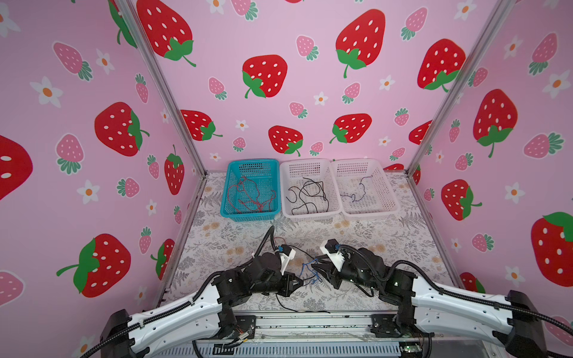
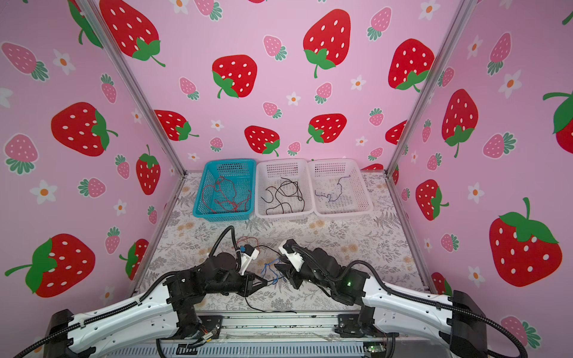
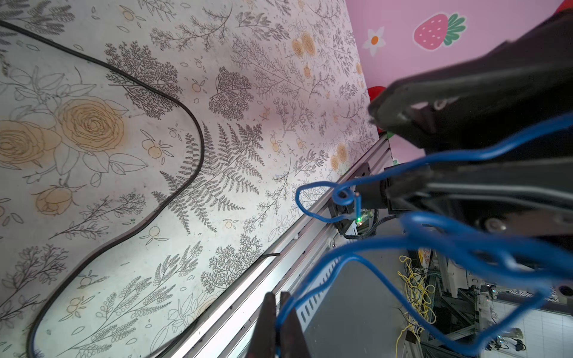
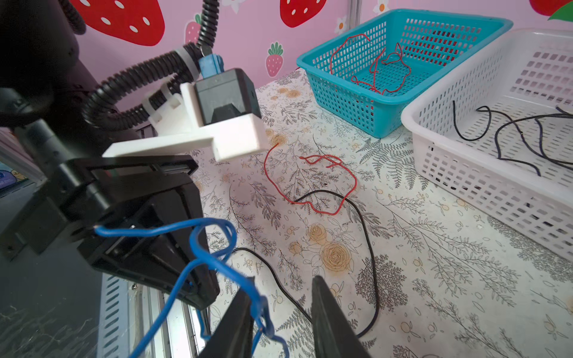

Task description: Untangle the cables

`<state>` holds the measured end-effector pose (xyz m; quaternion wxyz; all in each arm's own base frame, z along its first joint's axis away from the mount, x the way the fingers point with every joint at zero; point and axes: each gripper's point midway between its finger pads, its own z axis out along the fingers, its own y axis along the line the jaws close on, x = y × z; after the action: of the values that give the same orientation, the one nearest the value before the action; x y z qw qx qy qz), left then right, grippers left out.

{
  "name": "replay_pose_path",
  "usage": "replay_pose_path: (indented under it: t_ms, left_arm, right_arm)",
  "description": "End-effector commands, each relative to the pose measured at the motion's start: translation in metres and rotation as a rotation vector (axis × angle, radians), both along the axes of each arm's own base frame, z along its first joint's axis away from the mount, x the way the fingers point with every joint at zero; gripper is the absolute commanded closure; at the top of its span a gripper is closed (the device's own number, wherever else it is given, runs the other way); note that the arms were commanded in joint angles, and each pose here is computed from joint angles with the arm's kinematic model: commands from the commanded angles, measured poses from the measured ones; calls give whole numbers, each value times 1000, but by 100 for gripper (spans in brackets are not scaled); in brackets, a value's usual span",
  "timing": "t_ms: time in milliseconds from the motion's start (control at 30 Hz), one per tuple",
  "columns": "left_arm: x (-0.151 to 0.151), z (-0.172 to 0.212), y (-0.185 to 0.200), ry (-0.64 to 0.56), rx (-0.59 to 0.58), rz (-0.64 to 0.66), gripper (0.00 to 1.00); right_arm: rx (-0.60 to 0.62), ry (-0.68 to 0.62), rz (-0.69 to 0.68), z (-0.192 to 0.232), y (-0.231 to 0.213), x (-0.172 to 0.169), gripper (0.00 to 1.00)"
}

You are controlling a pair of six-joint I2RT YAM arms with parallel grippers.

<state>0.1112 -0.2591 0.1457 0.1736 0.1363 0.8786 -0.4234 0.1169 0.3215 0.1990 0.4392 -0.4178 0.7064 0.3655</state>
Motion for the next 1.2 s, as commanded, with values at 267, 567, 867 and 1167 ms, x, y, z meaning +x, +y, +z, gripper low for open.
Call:
replay_pose_path:
  t_ms: [267,567,867,1167]
  left_arm:
    - [-4,5,-4,-1,-9,-41,100]
    - [-5,-10,-10,39,20,-61,100]
    - [-2,-15,-1,27,51,-29,100]
    - [9,-16,31,48,24,82,100]
  right_arm:
    - [134,-97,43,45,5,-2,100]
    - [179,-32,194,55,25,-25,100]
    - [224,-75,29,75,7,-2,100]
    - [176,23,-396,53,-74,45,100]
